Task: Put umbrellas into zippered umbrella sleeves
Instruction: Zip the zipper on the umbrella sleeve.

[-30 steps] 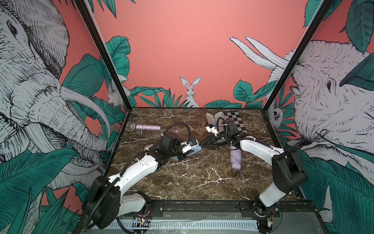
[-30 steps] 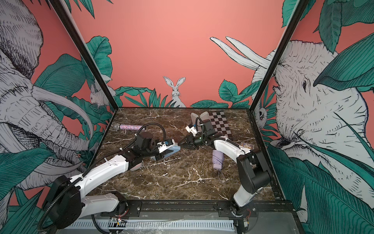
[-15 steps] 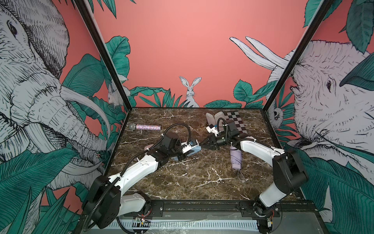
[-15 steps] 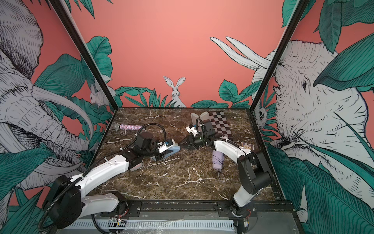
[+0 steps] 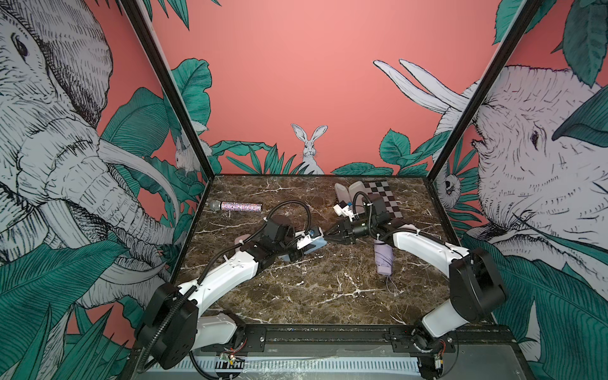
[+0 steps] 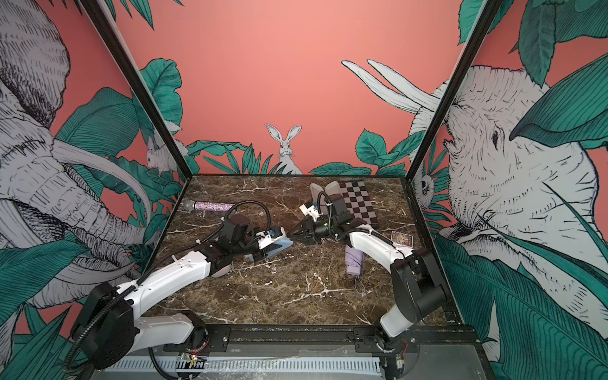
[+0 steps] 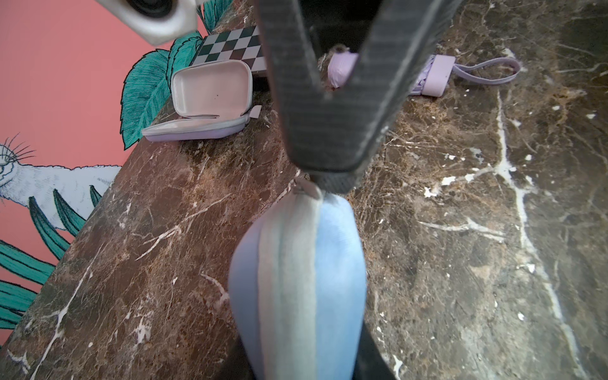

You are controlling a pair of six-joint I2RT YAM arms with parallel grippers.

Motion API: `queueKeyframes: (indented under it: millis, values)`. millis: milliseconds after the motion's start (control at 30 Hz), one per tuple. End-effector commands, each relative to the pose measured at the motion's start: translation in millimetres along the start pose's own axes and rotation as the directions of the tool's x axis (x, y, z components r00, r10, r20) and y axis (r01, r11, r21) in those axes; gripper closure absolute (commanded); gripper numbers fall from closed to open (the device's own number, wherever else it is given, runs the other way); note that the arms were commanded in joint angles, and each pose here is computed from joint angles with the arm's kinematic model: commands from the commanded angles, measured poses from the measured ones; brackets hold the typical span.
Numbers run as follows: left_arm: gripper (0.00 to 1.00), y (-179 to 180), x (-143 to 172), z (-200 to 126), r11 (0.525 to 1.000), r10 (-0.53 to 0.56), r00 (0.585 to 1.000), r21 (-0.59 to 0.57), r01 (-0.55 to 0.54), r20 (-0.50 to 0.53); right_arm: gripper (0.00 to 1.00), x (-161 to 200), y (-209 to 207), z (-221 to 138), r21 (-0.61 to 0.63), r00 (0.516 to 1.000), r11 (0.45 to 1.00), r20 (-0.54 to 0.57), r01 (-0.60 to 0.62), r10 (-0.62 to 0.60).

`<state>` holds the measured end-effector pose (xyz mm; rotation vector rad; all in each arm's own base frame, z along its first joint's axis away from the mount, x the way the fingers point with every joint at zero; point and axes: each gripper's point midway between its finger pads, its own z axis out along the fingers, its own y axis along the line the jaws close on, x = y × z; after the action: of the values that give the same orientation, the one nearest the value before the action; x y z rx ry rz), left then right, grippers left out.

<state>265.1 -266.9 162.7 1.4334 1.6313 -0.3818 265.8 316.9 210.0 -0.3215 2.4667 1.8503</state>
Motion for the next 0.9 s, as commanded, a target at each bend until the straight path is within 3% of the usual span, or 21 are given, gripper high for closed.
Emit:
queueKeyframes:
  millis: [0, 200, 300, 367, 400, 467, 533, 600, 667, 733, 767, 867]
  values:
    - [1.00, 6.3, -17.3, -3.7, 0.999, 0.049, 0.997, -0.027, -0.047, 0.067, 0.68, 1.5, 2.2, 1.2, -0.010, 1.000, 1.000, -0.002, 0.020, -0.020]
    - [1.00, 9.0, -23.3, -8.1, 0.998, 0.056, 0.995, -0.038, -0.053, 0.078, 0.67, 5.2, -14.7, 1.2, 0.064, 1.000, 0.998, -0.013, 0.025, -0.024]
    - [1.00, 7.4, -26.2, -8.9, 0.999, 0.039, 0.995, -0.026, -0.037, 0.088, 0.66, 10.2, -27.5, -3.4, 0.148, 0.996, 0.985, -0.035, 0.089, -0.085]
    - [1.00, 7.8, -30.0, -11.7, 1.000, -0.028, 0.994, -0.003, 0.028, 0.101, 0.67, 9.4, -40.2, -10.0, 0.229, 0.989, 0.963, -0.038, 0.145, -0.140]
    - [1.00, 7.5, -32.9, -14.7, 0.991, -0.124, 0.985, 0.065, 0.116, 0.122, 0.67, 5.6, -42.7, -13.6, 0.244, 0.986, 0.956, -0.024, 0.165, -0.164]
    - [1.00, -1.0, -36.8, -19.4, 0.915, -0.333, 0.935, 0.283, 0.289, 0.123, 0.65, -8.4, -40.7, -18.0, 0.224, 0.978, 0.958, 0.061, 0.181, -0.199]
    - [1.00, -8.7, -37.1, -15.8, 0.813, -0.474, 0.878, 0.419, 0.405, 0.071, 0.63, -16.2, -36.8, -22.1, 0.212, 0.943, 0.938, 0.135, 0.273, -0.304]
    - [1.00, -23.7, -36.1, -13.8, 0.706, -0.537, 0.843, 0.547, 0.450, 0.000, 0.62, -10.9, -45.4, -27.3, 0.281, 0.882, 0.871, 0.133, 0.403, -0.452]
    - [1.00, -33.7, -22.4, -10.7, 0.654, -0.522, 0.843, 0.575, 0.492, -0.127, 0.61, -6.3, -56.2, -36.8, 0.404, 0.780, 0.741, 0.097, 0.537, -0.618]
    - [1.00, -41.8, 1.3, -11.2, 0.679, -0.400, 0.874, 0.551, 0.485, -0.275, 0.60, -8.6, -61.8, -49.7, 0.514, 0.659, 0.581, 0.039, 0.631, -0.751]
    - [1.00, -40.5, 8.9, -13.7, 0.701, -0.344, 0.880, 0.534, 0.473, -0.328, 0.60, -10.5, -64.1, -53.3, 0.542, 0.625, 0.531, 0.014, 0.651, -0.781]
    - [1.00, -20.4, 36.0, -22.8, 0.820, -0.174, 0.879, 0.430, 0.379, -0.443, 0.63, -16.2, -80.3, -57.3, 0.601, 0.606, 0.443, -0.087, 0.665, -0.791]
